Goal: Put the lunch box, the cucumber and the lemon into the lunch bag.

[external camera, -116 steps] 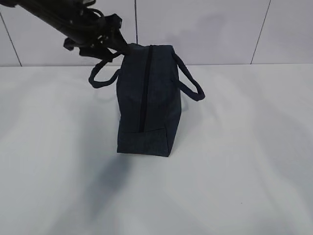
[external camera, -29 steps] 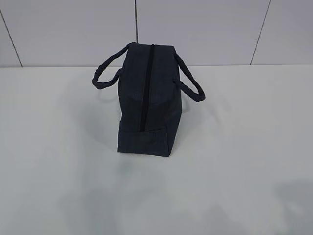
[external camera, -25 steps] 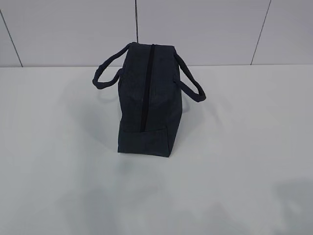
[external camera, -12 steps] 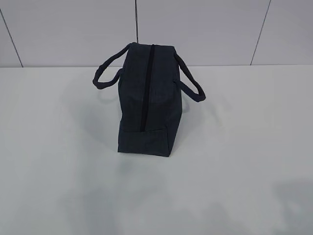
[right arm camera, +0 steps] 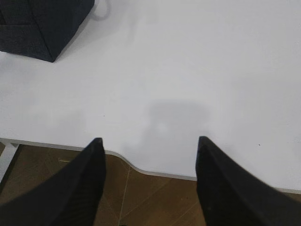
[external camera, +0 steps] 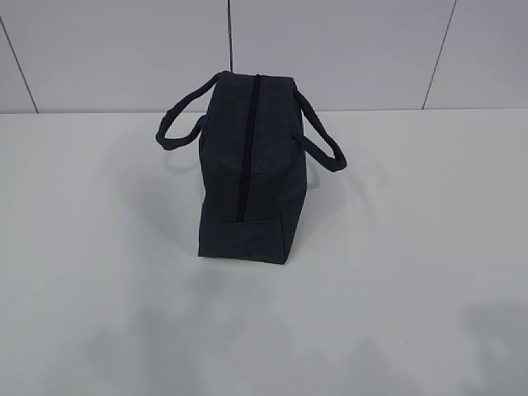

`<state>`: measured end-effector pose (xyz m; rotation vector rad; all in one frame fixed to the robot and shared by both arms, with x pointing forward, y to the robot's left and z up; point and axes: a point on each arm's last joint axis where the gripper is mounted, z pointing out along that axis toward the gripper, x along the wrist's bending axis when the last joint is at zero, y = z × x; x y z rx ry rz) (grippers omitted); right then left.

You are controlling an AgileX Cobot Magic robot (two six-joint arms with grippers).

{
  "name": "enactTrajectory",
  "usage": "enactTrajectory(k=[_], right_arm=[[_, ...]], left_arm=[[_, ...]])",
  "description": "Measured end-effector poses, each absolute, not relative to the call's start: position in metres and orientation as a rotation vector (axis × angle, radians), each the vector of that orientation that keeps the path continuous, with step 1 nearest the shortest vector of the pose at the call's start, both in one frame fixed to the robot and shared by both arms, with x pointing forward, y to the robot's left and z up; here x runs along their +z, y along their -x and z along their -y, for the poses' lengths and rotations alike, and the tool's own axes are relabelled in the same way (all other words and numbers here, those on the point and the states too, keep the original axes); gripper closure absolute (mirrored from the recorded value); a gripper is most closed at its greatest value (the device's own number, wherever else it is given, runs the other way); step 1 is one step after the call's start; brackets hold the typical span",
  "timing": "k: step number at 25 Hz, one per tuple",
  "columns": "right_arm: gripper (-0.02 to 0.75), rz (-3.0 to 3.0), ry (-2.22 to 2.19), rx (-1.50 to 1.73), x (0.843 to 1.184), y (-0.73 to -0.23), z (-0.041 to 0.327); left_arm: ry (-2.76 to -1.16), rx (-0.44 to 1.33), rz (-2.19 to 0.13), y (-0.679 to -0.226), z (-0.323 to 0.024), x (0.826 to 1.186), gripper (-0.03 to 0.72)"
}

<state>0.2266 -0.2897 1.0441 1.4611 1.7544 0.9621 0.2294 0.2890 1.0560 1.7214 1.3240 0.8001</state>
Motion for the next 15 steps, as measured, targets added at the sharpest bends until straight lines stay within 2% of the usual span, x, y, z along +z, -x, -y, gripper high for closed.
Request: enactTrajectory(k=[15], right_arm=[[0.276,-1.753,-1.46,0.963,1.0442,-0.2267,0.2897]], left_arm=[[-1.704,0.818,-1.354,-0.2297,-0.2887,1.056,0.442]])
